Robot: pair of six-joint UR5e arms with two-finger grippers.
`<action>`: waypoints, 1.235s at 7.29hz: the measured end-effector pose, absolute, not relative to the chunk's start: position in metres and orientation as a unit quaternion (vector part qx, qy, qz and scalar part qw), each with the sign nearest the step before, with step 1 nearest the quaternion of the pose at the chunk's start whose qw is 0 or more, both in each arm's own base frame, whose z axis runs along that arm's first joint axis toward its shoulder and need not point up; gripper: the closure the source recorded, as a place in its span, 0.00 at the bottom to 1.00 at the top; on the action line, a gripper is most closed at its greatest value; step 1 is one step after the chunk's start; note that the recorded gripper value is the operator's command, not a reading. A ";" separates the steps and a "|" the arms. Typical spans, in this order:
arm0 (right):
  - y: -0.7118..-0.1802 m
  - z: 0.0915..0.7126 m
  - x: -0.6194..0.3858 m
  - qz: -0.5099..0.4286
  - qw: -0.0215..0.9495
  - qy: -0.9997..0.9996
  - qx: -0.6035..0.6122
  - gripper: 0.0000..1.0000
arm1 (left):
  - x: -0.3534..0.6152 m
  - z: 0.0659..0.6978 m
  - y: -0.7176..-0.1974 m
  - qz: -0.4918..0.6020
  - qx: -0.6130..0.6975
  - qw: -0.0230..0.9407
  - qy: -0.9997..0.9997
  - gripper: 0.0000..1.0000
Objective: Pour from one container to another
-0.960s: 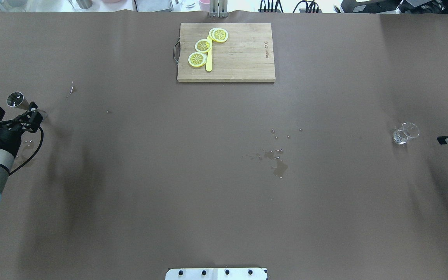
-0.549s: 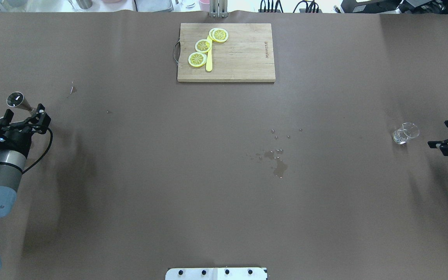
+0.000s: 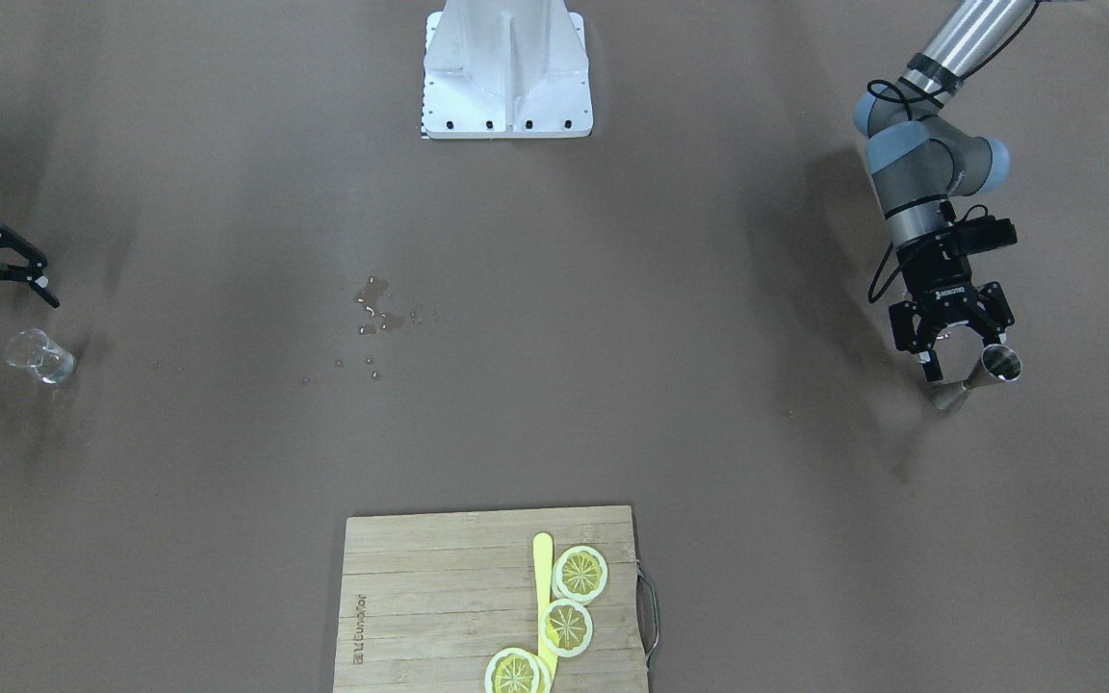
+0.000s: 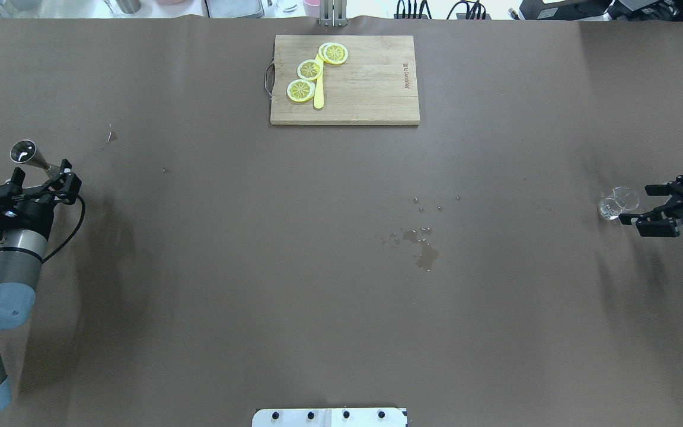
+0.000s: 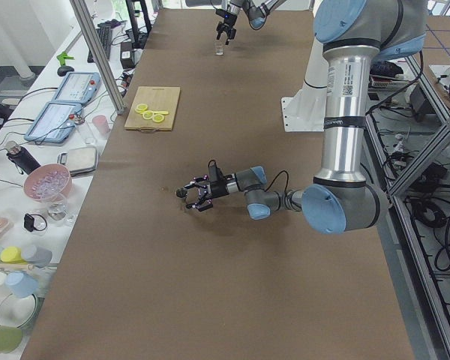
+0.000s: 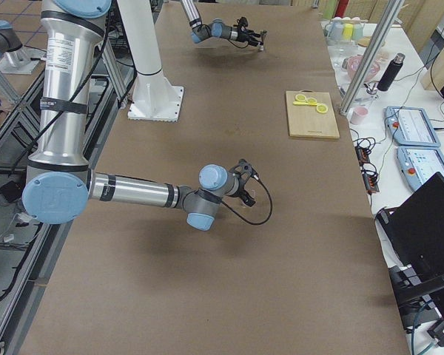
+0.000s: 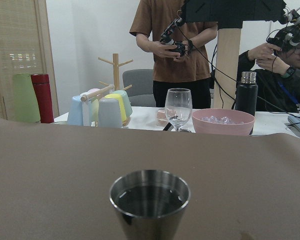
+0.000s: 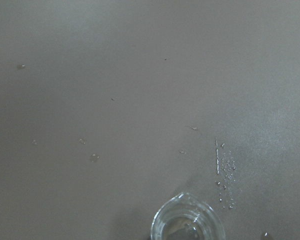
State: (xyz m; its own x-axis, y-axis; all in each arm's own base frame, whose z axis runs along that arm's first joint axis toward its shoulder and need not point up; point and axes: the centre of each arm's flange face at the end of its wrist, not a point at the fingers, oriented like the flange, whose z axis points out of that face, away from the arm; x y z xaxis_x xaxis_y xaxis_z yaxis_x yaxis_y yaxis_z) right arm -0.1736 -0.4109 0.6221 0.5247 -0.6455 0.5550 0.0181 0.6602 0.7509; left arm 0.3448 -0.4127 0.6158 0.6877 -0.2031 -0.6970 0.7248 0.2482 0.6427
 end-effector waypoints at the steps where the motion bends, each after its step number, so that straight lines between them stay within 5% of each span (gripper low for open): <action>1: -0.410 0.624 -0.176 -0.204 0.800 -0.435 0.359 0.00 | 0.346 0.616 -0.414 -0.309 0.530 0.751 0.245 0.05; 6: -0.414 0.640 -0.194 -0.187 0.816 -0.413 0.359 0.00 | 0.342 0.629 -0.432 -0.322 0.531 0.750 0.227 0.13; 9: -0.412 0.641 -0.206 -0.186 0.817 -0.414 0.355 0.00 | 0.345 0.630 -0.435 -0.323 0.531 0.750 0.225 0.47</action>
State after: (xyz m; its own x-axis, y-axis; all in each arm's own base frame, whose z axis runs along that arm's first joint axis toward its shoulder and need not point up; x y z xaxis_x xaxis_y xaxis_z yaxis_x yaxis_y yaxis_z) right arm -0.2060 -0.4123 0.6412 0.5871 -0.5989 0.5447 0.0096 0.6779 0.7351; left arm 0.3448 -0.4353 0.6304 0.6900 -0.2460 -0.6807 0.7237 0.2266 0.6518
